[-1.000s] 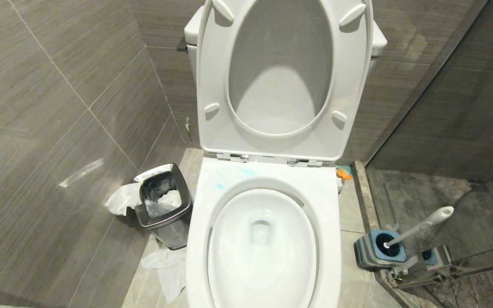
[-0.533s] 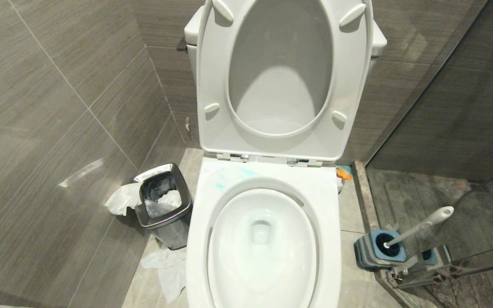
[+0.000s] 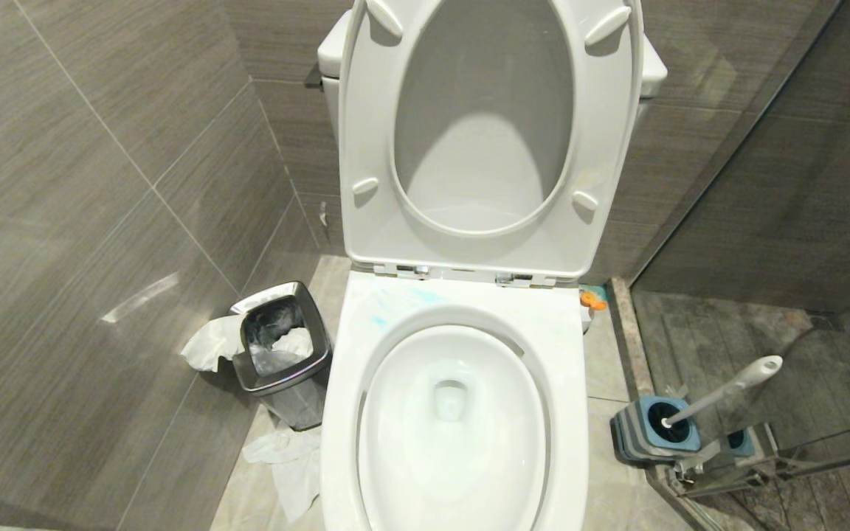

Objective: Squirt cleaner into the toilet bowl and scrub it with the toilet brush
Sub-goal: Pour in the cleaning agent

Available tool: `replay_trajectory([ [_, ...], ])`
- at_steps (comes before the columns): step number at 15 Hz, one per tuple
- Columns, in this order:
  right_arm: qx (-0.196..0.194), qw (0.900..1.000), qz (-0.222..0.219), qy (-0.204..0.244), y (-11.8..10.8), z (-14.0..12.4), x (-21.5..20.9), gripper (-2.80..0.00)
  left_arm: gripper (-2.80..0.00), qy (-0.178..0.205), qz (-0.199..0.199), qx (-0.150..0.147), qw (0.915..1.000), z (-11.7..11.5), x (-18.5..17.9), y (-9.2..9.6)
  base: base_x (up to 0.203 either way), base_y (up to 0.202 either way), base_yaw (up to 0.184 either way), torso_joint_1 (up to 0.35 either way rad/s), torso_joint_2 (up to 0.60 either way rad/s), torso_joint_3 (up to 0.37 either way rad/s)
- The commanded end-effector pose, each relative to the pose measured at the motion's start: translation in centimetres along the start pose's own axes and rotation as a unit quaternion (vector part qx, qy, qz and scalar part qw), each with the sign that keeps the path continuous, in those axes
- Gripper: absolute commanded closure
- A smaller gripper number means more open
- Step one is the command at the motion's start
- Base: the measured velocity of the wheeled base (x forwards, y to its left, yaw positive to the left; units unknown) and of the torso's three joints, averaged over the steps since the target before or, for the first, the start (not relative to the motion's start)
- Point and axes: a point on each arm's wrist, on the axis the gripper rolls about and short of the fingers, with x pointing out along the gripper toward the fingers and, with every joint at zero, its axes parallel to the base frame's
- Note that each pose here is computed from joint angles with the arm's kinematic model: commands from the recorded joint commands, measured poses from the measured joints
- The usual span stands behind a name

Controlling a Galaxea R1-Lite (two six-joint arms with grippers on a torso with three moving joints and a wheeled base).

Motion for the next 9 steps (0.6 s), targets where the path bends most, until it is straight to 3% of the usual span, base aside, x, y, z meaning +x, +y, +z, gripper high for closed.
replay_trajectory([
  [1, -0.015, 1.0, 0.002, 0.001, 0.0, -0.02, 0.01, 0.0, 0.0, 0.001, 0.0, 0.0, 1.0, 0.0, 0.01, 0.0, 0.0, 0.0, 0.0, 0.0, 0.0, 0.0],
  [9, -0.025, 1.0, 0.01, 0.002, 0.04, -0.02, 0.01, 0.0, 0.0, 0.001, 0.0, 0.0, 1.0, 0.0, 0.01, 0.0, 0.0, 0.0, 0.0, 0.0, 0.0, 0.0],
])
